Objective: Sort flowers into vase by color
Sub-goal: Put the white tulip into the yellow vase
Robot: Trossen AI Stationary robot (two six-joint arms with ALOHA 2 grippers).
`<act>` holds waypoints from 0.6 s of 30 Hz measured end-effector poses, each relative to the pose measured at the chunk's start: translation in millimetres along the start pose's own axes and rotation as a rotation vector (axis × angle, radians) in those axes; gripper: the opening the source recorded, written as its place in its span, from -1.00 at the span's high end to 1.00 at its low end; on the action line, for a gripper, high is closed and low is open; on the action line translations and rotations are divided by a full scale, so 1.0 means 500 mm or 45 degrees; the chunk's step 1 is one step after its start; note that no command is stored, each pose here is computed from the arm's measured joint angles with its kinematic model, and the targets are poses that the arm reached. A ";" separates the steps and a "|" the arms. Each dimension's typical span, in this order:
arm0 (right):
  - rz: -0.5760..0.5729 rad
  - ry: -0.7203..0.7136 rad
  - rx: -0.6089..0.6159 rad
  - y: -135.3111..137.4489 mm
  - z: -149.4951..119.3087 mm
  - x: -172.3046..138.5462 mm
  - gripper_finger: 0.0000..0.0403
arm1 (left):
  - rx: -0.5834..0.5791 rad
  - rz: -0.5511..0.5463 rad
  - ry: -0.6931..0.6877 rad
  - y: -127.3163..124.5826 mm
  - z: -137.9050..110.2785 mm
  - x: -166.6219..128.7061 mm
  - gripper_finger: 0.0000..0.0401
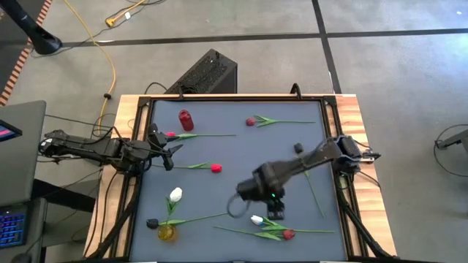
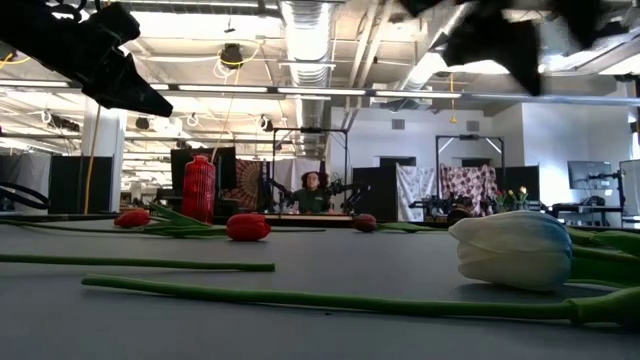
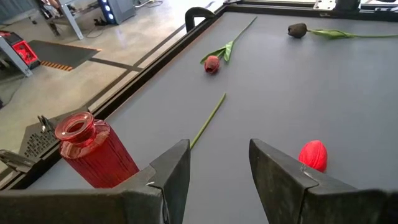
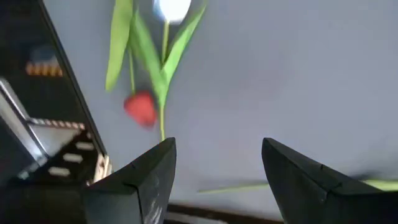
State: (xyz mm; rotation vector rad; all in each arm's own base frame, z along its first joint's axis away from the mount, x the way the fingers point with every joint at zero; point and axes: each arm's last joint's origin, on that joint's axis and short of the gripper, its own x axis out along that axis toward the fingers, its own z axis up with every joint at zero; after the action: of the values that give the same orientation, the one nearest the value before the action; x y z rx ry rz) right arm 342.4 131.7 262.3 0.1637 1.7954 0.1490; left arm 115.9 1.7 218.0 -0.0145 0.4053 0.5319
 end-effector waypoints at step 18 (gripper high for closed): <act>-0.141 -0.256 0.067 0.071 -0.075 0.115 -0.20 | -0.023 -0.001 -0.001 0.000 0.000 0.000 0.23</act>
State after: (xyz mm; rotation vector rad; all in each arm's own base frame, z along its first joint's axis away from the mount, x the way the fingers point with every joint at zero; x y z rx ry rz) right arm 293.9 176.8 222.7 0.1122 1.6040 0.0060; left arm 115.9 1.7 218.1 -0.0319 0.4000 0.5345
